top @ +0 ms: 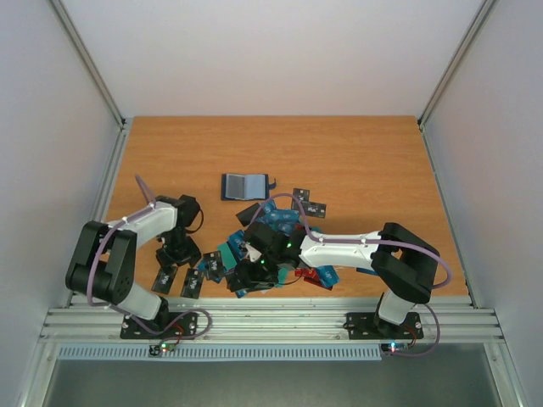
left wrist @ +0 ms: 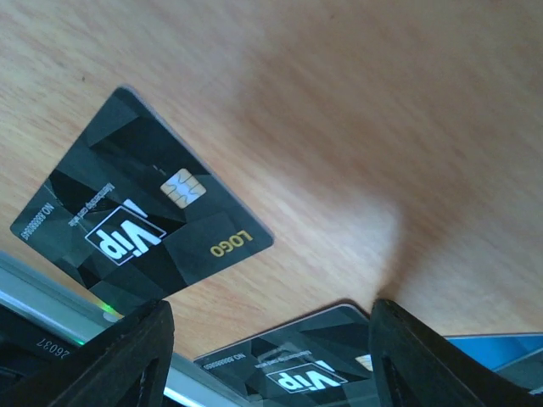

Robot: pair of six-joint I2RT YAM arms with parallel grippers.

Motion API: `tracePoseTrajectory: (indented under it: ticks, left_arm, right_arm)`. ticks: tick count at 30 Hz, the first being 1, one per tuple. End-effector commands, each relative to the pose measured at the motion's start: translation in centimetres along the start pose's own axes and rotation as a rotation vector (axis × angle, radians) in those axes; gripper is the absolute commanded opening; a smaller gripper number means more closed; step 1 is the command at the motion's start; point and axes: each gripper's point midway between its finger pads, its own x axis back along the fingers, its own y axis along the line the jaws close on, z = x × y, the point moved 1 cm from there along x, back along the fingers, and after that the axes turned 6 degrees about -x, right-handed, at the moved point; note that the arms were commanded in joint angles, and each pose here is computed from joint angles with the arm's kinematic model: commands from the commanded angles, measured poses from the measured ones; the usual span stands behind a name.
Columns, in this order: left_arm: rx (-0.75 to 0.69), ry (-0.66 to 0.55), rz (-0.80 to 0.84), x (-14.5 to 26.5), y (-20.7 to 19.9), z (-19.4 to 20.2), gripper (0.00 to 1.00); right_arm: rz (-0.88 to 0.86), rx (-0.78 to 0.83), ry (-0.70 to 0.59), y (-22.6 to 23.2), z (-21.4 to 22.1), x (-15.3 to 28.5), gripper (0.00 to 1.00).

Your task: Put the credit cards into the card holder

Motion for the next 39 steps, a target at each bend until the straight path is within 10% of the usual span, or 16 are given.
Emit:
tracePoseTrajectory:
  ticks: [1,18,39]
  left_arm:
    - [0.030,0.038,0.008,-1.1,0.5,1.1,0.65]
    - [0.003,-0.058,0.070,3.3,1.0,1.0,0.66]
    - [0.093,-0.241,0.250,1.0,0.9,0.3,0.42]
  right_arm:
    - [-0.006,0.026,0.001,0.6,0.1,0.0,0.53]
    - [-0.027,0.032,0.007,2.1,-0.9,-1.9,0.53]
    - [0.053,-0.040,-0.239,2.5,-1.4,-6.8,0.54]
